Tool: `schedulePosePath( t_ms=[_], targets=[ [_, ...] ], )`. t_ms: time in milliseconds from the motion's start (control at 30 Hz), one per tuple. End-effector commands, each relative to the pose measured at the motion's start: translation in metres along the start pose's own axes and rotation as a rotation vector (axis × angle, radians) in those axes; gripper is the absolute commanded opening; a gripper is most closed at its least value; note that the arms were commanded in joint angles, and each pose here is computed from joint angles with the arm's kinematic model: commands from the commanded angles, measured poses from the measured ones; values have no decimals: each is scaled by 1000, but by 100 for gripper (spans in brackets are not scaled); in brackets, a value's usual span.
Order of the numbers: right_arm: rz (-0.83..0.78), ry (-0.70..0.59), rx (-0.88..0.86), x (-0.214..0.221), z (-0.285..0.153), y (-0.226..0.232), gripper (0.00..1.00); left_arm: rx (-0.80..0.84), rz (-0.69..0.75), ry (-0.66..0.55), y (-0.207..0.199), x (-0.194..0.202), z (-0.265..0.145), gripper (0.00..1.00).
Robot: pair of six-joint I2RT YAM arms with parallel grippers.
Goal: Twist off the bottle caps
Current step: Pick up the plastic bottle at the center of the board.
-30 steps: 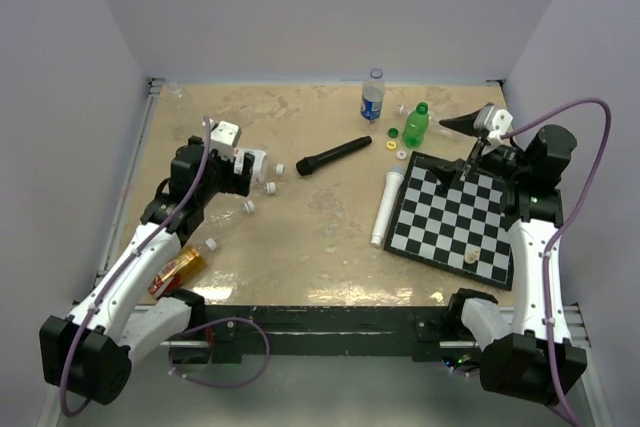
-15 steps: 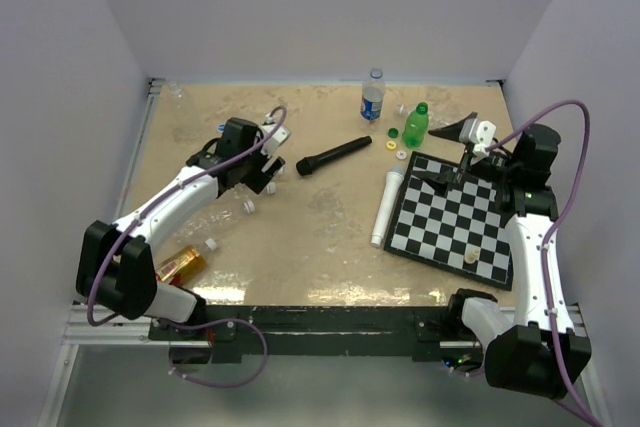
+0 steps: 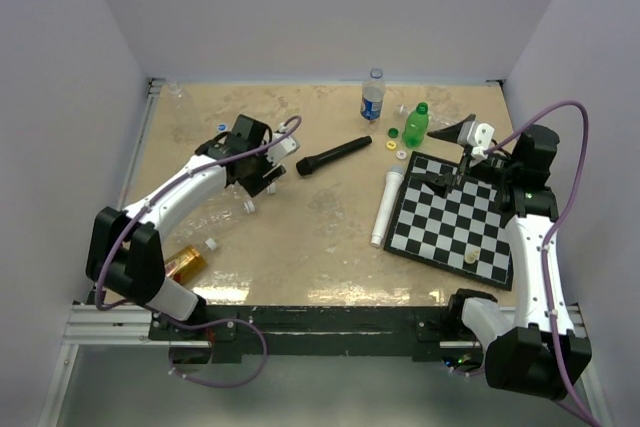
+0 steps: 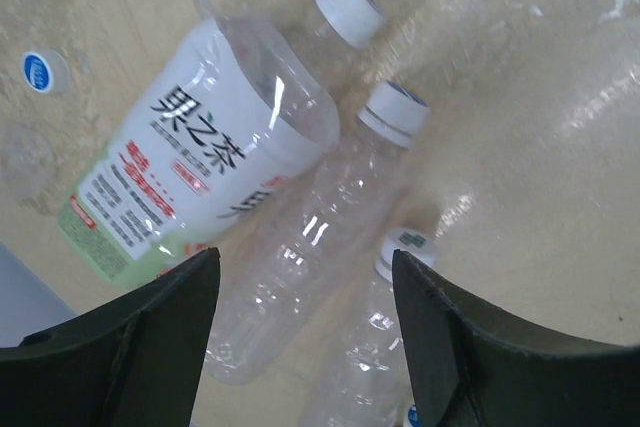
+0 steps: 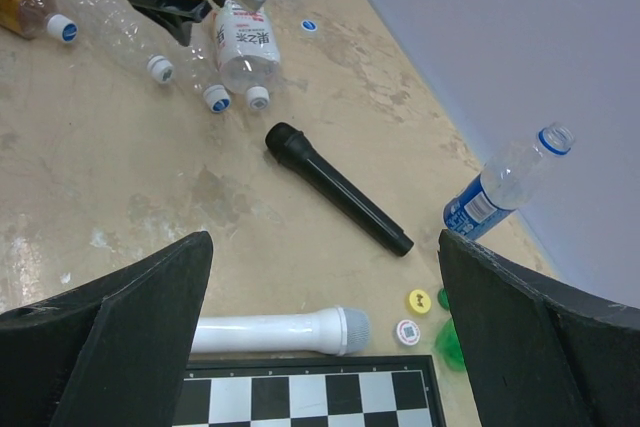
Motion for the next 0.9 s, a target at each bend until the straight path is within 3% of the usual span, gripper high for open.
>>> schedulePosePath(
  t_ms=[0,267,400,867],
  targets=[
    [-62,-29,-12,-20,-1,-3,98,38,-26,2,-22,28,-26,72],
    [-47,-33,-11,-19,-1,-3,98,57,51,-21,-42,57,-34,66],
    [-42,-32,-9,-18,-1,-3,98,-21,77,29,-35,75,-21,64],
    [-24,-33,-8,-15,1,-3,98,-101,44,70,-31,98,-5,57]
  ],
)
Point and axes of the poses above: each gripper's point midway between its finger pads, its own z axis out along the fingers, its own y axis along the line the jaws close on, x = y × z, the point moved 2 cm from there along -z, back along the fingers, and after that the axes turned 9 degrees about -z, right-handed, at the moved point
